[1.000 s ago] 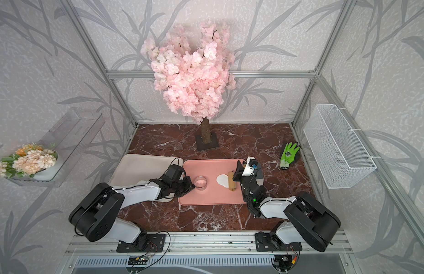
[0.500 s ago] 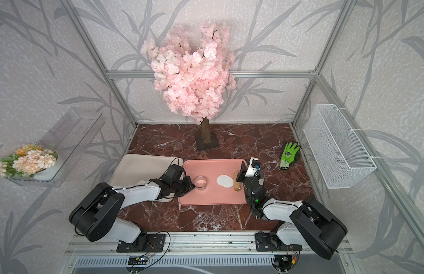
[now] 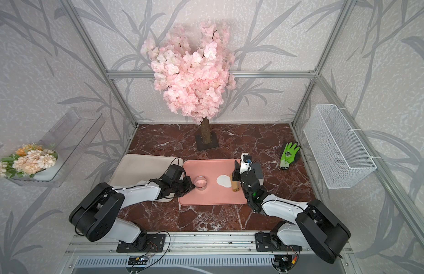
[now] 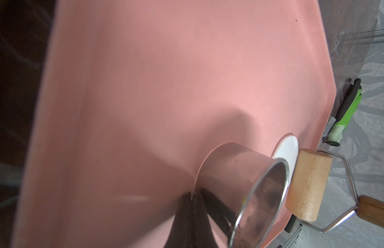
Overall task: Roll out the dumpling wrappers from the dough
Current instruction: Flatten out the dough on the work surface.
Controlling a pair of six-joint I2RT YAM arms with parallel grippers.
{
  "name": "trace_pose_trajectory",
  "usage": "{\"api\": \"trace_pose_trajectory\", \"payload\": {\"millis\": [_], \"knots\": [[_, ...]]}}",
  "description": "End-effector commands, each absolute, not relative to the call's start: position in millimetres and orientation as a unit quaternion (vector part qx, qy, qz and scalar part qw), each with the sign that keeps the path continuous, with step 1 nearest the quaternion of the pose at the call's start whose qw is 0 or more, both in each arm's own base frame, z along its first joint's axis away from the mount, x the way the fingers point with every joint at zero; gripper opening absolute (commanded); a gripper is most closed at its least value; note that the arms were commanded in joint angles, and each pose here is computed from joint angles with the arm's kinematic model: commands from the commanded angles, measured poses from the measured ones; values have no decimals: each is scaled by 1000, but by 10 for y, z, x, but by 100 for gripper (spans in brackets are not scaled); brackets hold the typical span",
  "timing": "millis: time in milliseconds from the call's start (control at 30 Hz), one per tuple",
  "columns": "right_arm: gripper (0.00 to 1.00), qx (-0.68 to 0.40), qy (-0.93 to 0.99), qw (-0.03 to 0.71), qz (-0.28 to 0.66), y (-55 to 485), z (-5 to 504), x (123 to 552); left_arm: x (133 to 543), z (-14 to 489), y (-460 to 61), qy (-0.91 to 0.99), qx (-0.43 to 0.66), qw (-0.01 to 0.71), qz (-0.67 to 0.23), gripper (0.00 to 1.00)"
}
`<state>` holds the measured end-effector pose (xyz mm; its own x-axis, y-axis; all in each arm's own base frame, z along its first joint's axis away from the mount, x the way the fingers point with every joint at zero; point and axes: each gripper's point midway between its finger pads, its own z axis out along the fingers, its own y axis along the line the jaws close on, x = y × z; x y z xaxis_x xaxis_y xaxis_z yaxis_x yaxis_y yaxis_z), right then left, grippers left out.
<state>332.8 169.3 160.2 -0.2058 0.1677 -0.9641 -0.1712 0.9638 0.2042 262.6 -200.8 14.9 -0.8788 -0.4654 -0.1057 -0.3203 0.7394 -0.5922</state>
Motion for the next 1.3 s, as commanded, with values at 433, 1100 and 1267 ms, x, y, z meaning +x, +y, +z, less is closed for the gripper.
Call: {"api": "trace_pose_trajectory", "payload": {"millis": [433,1100,1267], "knots": [[0,0,803,571,170,1859,789,3140,2065,-414,-1547,956,-240,39,-166,0],[0,15,833,540,122,1820,322,3050,2052,-438,-1523,956,-243,35,-161,0],[0,21,838,535,107,1774,295,3053,2042,-429,-1515,956,-243,36,-159,0]]}}
